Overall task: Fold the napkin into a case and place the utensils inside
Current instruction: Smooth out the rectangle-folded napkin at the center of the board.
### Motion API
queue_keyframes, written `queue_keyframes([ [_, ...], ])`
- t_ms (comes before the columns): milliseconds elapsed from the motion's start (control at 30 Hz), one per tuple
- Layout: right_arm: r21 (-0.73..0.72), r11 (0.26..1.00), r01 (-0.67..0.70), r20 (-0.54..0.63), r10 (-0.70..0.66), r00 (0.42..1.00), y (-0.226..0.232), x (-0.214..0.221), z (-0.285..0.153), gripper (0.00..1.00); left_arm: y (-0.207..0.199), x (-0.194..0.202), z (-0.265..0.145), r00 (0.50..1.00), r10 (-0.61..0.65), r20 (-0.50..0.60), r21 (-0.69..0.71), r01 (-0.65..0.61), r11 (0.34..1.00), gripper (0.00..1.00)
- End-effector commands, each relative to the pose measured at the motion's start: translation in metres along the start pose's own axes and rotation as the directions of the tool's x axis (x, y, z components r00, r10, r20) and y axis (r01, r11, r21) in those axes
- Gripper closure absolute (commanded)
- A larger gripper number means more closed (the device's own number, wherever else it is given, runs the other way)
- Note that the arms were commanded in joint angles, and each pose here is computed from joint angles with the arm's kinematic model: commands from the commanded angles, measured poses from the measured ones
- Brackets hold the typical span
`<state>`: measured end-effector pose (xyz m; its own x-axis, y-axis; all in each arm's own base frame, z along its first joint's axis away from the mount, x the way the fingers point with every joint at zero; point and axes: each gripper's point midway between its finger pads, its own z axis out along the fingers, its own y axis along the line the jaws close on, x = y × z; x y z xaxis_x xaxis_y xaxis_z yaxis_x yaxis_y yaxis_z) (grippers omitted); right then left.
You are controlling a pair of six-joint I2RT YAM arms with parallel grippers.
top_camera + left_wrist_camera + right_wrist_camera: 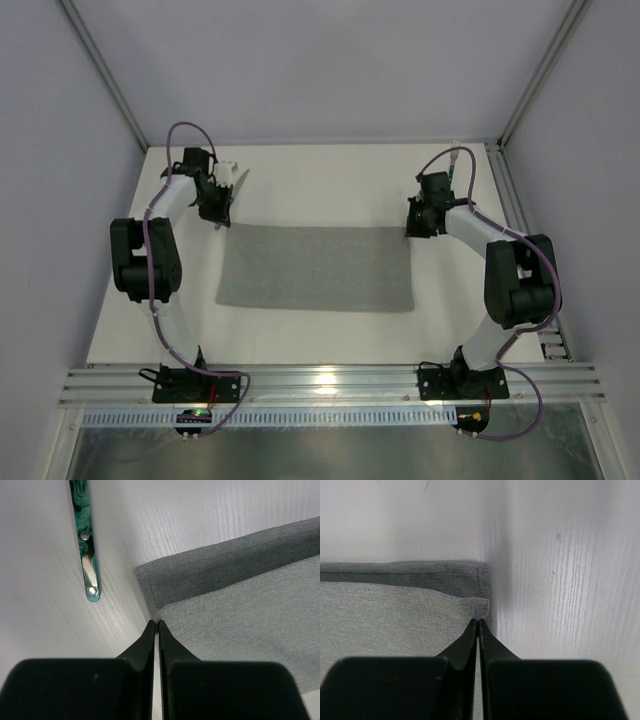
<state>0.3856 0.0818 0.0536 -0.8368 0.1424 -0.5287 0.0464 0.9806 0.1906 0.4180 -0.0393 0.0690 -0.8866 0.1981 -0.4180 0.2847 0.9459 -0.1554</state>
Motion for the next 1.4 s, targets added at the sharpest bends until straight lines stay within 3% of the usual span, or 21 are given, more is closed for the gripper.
queue_keyframes([
  [0, 0.004, 1.0, -0.018, 0.048, 0.018, 0.999, -0.001, -0.023, 0.004, 0.97, 0.011, -0.016, 0.005, 0.999, 0.003, 0.037, -0.042, -0.002, 0.999, 1.0],
  [533, 0.008, 1.0, -0.011, -0.021, 0.011, 1.0, -0.007, -0.01, 0.034, 0.97, 0.022, -0.005, 0.033, 1.0, -0.004, -0.026, -0.059, 0.003, 0.998, 1.0],
  [1100, 0.026, 0.999, -0.019, 0.039, 0.018, 0.999, -0.005, -0.038, 0.015, 0.97, 0.017, -0.036, 0.005, 0.996, 0.0, 0.084, -0.061, 0.005, 0.998, 1.0],
  [1367, 0.028, 0.999, -0.021, 0.005, 0.021, 1.0, -0.009, -0.028, 0.028, 0.97, 0.022, -0.025, 0.02, 0.999, -0.014, 0.031, -0.066, 0.016, 0.998, 1.0],
])
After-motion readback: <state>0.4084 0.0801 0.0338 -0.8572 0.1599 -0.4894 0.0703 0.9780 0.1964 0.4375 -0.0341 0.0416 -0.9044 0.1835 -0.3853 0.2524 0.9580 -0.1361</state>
